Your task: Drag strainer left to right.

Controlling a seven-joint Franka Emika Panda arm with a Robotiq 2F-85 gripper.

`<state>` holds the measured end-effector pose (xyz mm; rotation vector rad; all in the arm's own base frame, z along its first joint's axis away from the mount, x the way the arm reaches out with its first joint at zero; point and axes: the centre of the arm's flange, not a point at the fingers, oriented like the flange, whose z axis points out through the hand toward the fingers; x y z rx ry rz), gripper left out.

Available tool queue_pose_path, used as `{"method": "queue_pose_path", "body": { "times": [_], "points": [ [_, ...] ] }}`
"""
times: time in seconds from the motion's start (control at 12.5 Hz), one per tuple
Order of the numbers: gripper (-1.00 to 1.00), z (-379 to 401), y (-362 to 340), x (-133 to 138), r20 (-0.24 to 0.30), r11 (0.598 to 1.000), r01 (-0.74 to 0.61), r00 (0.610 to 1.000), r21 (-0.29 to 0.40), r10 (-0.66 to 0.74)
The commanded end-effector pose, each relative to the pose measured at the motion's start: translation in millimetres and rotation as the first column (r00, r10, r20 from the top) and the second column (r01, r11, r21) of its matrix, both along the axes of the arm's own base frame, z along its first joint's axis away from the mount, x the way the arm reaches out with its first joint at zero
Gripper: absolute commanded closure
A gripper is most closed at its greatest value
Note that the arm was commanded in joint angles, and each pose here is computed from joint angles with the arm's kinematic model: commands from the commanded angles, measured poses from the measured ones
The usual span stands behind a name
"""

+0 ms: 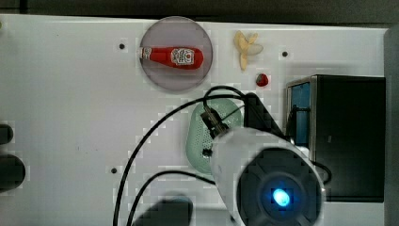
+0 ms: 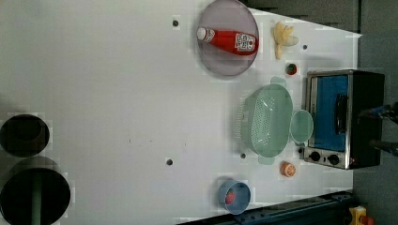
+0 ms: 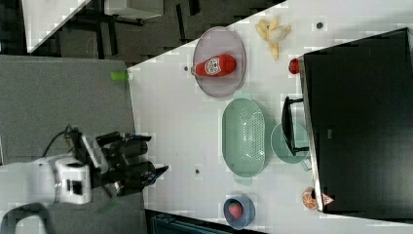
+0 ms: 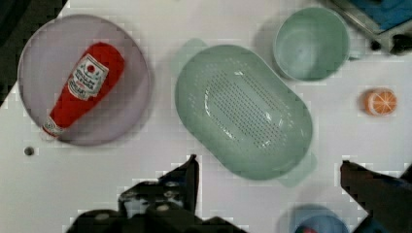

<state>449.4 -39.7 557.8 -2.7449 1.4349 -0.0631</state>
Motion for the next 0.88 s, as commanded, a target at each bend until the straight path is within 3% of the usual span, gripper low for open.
{"method": "queue_pose_path", "body": {
  "times": [0.08,0.24,0.88],
  "points": [
    [-1.00,-2,10,-7,-0.150,0.996,-0.085,0.985,0.011,0.085],
    [-1.00,8,11,-13,-0.197,0.996,-0.088,0.976,0.013,0.089],
    [-1.00,-5,12,-7,-0.226,0.996,-0.091,0.970,0.010,0.091]
  ]
}}
